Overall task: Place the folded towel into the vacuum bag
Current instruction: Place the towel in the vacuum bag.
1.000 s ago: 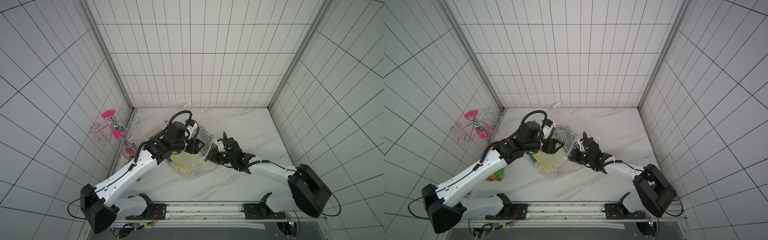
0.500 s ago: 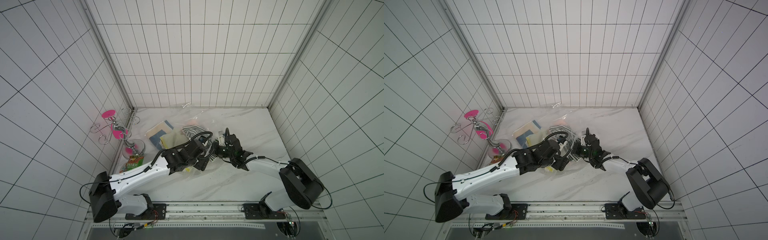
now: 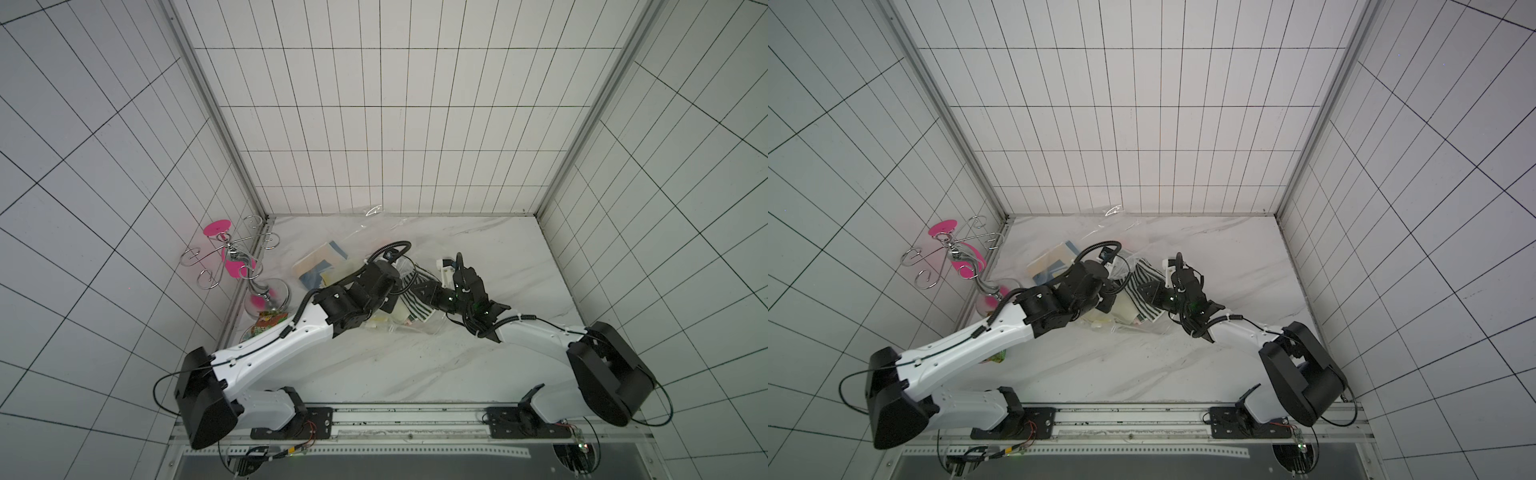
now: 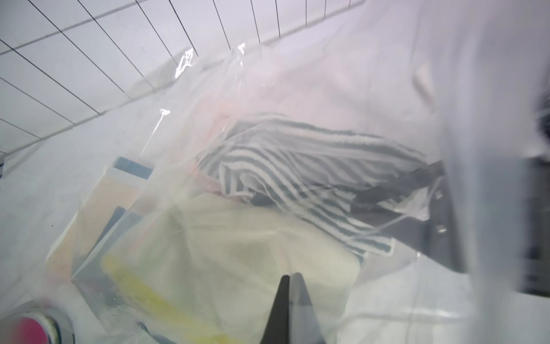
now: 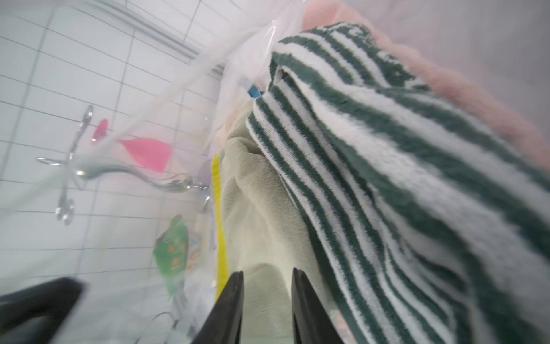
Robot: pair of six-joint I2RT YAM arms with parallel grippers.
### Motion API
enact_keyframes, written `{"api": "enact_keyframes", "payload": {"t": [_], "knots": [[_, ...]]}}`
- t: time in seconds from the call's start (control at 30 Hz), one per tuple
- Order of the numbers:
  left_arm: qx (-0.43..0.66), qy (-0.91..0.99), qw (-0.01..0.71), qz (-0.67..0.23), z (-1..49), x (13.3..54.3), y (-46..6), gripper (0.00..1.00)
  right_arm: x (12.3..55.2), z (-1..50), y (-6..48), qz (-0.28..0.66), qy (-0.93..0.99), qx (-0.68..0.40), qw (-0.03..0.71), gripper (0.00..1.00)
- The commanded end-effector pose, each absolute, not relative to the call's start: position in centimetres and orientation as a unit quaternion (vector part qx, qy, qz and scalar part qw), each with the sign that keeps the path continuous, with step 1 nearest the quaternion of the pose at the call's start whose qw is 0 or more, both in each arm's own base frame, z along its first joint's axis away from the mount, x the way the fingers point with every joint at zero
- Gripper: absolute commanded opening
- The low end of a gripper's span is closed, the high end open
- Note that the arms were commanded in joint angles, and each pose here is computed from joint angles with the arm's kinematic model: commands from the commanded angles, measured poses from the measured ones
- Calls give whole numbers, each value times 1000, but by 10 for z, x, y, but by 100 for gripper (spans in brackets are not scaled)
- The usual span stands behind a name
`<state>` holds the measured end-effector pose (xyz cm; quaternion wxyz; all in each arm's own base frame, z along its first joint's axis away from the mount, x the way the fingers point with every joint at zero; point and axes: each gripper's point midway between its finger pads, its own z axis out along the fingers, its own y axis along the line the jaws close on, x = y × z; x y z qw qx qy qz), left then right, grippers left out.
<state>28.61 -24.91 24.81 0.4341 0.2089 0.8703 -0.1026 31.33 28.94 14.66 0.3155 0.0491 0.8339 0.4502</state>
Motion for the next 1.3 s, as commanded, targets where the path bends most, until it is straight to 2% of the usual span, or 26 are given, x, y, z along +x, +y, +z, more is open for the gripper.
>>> {"api": "enact_keyframes", "payload": {"t": [0.0,0.13,0.2,0.33,0.47,0.57,0.63,0.73,0.83,0.9,1.0,1.13,1.27], "knots": [[246,854,417,-189,271,271,-280,0,323,135,286,378,837,34,396,27],[259,861,388,-201,259,265,-287,0,345,174,298,382,797,18,467,8],[261,861,384,-208,260,263,-289,0,356,195,304,377,779,3,500,2],[263,859,375,-226,260,258,-294,0,382,205,310,353,777,-11,520,0],[260,860,371,-235,255,255,-294,0,405,177,324,357,791,-19,497,0],[258,860,371,-236,252,254,-293,0,420,133,322,337,822,5,459,0],[257,862,370,-232,251,254,-290,0,417,86,314,337,852,41,398,0],[247,866,374,-223,248,257,-283,0,376,28,300,332,897,89,278,0],[241,866,372,-231,243,259,-283,0,334,3,280,301,912,128,249,0],[245,864,366,-243,241,258,-289,0,339,8,276,298,910,133,255,4],[263,861,344,-267,235,252,-301,0,374,27,282,314,902,126,267,15],[265,871,311,-272,224,244,-302,0,410,85,293,378,862,117,318,21],[267,874,301,-271,216,240,-300,0,420,145,296,409,832,104,361,29]]}}
